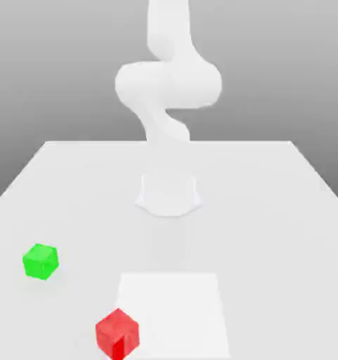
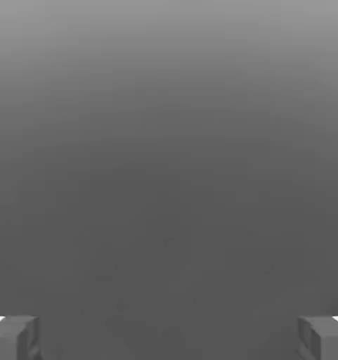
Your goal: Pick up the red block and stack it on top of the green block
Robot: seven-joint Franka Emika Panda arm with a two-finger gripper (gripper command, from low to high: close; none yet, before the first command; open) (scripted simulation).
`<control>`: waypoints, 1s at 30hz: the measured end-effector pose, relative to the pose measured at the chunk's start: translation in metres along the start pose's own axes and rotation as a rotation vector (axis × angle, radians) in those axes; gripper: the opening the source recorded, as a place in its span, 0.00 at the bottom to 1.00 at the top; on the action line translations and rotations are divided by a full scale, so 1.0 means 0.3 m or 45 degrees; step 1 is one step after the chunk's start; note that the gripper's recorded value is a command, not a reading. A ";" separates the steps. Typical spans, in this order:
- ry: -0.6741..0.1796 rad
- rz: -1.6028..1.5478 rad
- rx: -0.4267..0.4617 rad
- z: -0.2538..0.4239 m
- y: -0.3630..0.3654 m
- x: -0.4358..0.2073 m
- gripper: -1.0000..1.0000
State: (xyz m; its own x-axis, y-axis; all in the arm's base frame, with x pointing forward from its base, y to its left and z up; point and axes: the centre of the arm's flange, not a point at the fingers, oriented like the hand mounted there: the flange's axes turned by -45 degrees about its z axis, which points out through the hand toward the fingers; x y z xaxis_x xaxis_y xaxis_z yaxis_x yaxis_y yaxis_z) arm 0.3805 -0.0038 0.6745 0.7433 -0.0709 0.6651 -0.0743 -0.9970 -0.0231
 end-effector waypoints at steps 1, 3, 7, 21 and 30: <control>-0.039 0.031 -0.019 0.072 0.006 -0.002 0.50; -0.111 0.089 -0.054 0.207 0.021 -0.014 0.50; -0.251 0.206 -0.118 0.465 0.062 -0.069 0.50; -0.725 0.647 -0.296 1.206 0.251 -0.545 0.50; -0.881 0.795 -0.333 1.520 0.281 -0.897 0.00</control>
State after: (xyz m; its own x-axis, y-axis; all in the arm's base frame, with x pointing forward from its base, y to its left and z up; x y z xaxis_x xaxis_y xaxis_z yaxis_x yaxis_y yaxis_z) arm 0.4773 -0.0835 0.1533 0.7404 -0.6722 0.0006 -0.6722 -0.7404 -0.0005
